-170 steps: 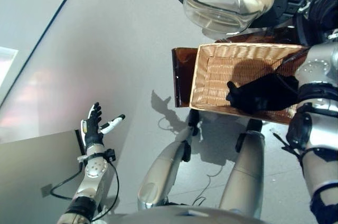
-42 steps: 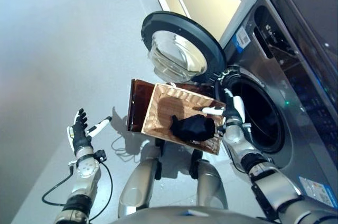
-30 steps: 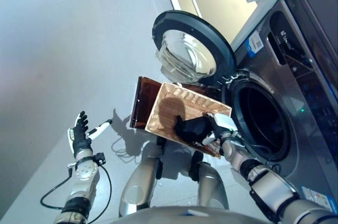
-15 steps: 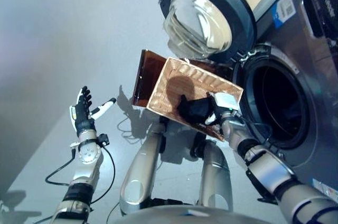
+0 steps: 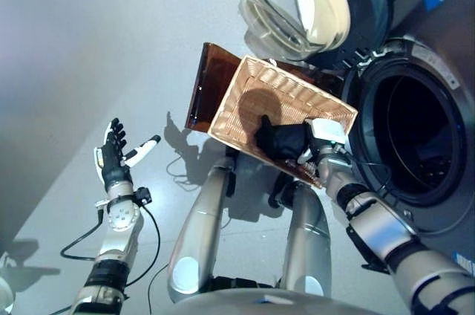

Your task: Pick up the clothes and place them into the washing machine

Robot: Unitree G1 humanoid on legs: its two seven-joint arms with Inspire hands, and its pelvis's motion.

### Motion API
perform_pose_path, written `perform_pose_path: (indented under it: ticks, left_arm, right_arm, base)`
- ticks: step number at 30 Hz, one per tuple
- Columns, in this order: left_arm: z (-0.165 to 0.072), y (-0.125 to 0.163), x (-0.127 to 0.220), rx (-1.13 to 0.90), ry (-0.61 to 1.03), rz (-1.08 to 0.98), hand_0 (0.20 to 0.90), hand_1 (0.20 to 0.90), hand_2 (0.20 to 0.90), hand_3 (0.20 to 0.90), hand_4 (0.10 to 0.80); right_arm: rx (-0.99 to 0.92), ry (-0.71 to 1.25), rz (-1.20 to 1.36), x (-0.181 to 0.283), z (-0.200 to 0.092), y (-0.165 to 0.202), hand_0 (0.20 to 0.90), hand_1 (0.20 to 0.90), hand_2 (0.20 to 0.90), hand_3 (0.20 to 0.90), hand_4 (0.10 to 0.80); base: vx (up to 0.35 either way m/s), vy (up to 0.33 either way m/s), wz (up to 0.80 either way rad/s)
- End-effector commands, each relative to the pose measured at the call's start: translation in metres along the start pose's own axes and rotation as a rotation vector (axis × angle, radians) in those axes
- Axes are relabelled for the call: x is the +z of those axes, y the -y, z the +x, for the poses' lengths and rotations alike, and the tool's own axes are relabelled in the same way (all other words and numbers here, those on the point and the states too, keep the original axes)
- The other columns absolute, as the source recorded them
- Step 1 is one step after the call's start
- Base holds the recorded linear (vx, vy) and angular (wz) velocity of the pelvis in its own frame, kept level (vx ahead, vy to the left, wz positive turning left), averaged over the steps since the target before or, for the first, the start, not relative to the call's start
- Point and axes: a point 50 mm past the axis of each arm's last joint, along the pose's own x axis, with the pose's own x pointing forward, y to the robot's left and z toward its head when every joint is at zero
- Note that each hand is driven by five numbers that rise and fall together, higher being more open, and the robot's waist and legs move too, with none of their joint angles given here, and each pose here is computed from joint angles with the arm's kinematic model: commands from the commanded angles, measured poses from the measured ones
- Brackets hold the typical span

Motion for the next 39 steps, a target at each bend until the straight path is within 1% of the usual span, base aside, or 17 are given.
perform_pose_path:
  ticks: [1, 12, 22, 25, 27, 28, 30, 32, 34, 36, 37, 39]
  left_arm:
    - [0.008, -0.016, 0.028, 0.068, 0.148, -0.025, 0.9, 0.9, 0.9, 0.9, 0.8]
    - [0.012, -0.009, 0.033, 0.068, 0.177, -0.002, 0.9, 0.9, 0.9, 0.9, 0.8]
    - [0.012, -0.013, 0.023, 0.078, 0.134, 0.009, 0.9, 0.9, 0.9, 0.9, 0.8]
    - [0.008, -0.012, 0.001, 0.073, 0.045, 0.043, 0.9, 0.9, 0.9, 0.9, 0.8]
    - [0.002, -0.011, -0.006, 0.059, 0.016, 0.056, 0.9, 0.9, 0.9, 0.9, 0.8]
    - [0.002, -0.011, -0.006, 0.059, 0.015, 0.056, 0.9, 0.9, 0.9, 0.9, 0.8]
    - [-0.006, -0.011, -0.024, 0.054, -0.062, 0.083, 0.9, 0.9, 0.9, 0.9, 0.8]
    - [-0.013, -0.008, -0.035, 0.035, -0.105, 0.101, 0.9, 0.9, 0.9, 0.9, 0.8]
    - [-0.021, -0.009, -0.045, 0.029, -0.149, 0.12, 0.9, 0.9, 0.9, 0.9, 0.8]
    - [-0.026, -0.009, -0.052, 0.013, -0.175, 0.14, 0.9, 0.9, 0.9, 0.9, 0.8]
    - [-0.029, -0.013, -0.054, 0.017, -0.182, 0.15, 0.9, 0.9, 0.9, 0.9, 0.8]
    - [-0.031, -0.014, -0.057, 0.009, -0.194, 0.158, 0.9, 0.9, 0.9, 0.9, 0.8]
  right_arm:
    - [-0.016, -0.102, -0.063, -0.033, 0.003, 0.01, 0.2, 0.2, 0.2, 0.2, 0.3]
    - [-0.066, -0.111, -0.051, -0.032, 0.003, 0.015, 0.2, 0.2, 0.2, 0.2, 0.3]
    - [-0.102, -0.118, 0.025, -0.032, 0.003, 0.016, 0.2, 0.2, 0.2, 0.2, 0.3]
    - [-0.101, -0.093, 0.138, -0.022, -0.003, 0.004, 0.2, 0.2, 0.2, 0.2, 0.3]
    - [-0.088, -0.098, 0.217, -0.02, -0.009, -0.007, 0.2, 0.2, 0.2, 0.2, 0.3]
    - [-0.088, -0.098, 0.217, -0.02, -0.009, -0.007, 0.2, 0.2, 0.2, 0.2, 0.3]
    - [-0.066, -0.142, 0.347, -0.023, -0.015, -0.019, 0.2, 0.2, 0.2, 0.2, 0.3]
    - [-0.061, -0.193, 0.447, -0.031, -0.022, -0.027, 0.2, 0.2, 0.2, 0.2, 0.3]
    - [-0.076, -0.265, 0.675, -0.034, -0.03, -0.038, 0.2, 0.2, 0.2, 0.2, 0.3]
    - [-0.076, -0.35, 0.843, -0.041, -0.04, -0.05, 0.2, 0.2, 0.2, 0.2, 0.3]
    - [-0.1, -0.37, 0.985, -0.04, -0.042, -0.05, 0.2, 0.2, 0.2, 0.2, 0.3]
    - [-0.134, -0.447, 1.177, -0.046, -0.051, -0.059, 0.2, 0.2, 0.2, 0.2, 0.3]
  base:
    - [0.015, -0.01, 0.12]
    - [0.015, 0.001, 0.09]
    - [0.004, 0.017, -0.01]
    - [0.032, 0.051, -0.3]
    - [0.11, 0.027, -0.45]
    - [0.105, 0.032, -0.34]
    - [0.135, 0.038, -0.3]
    - [0.187, 0.037, -0.33]
    - [0.193, 0.012, -0.45]
    - [0.137, -0.024, -0.52]
    - [0.114, -0.042, -0.42]
    - [0.074, -0.023, -0.27]
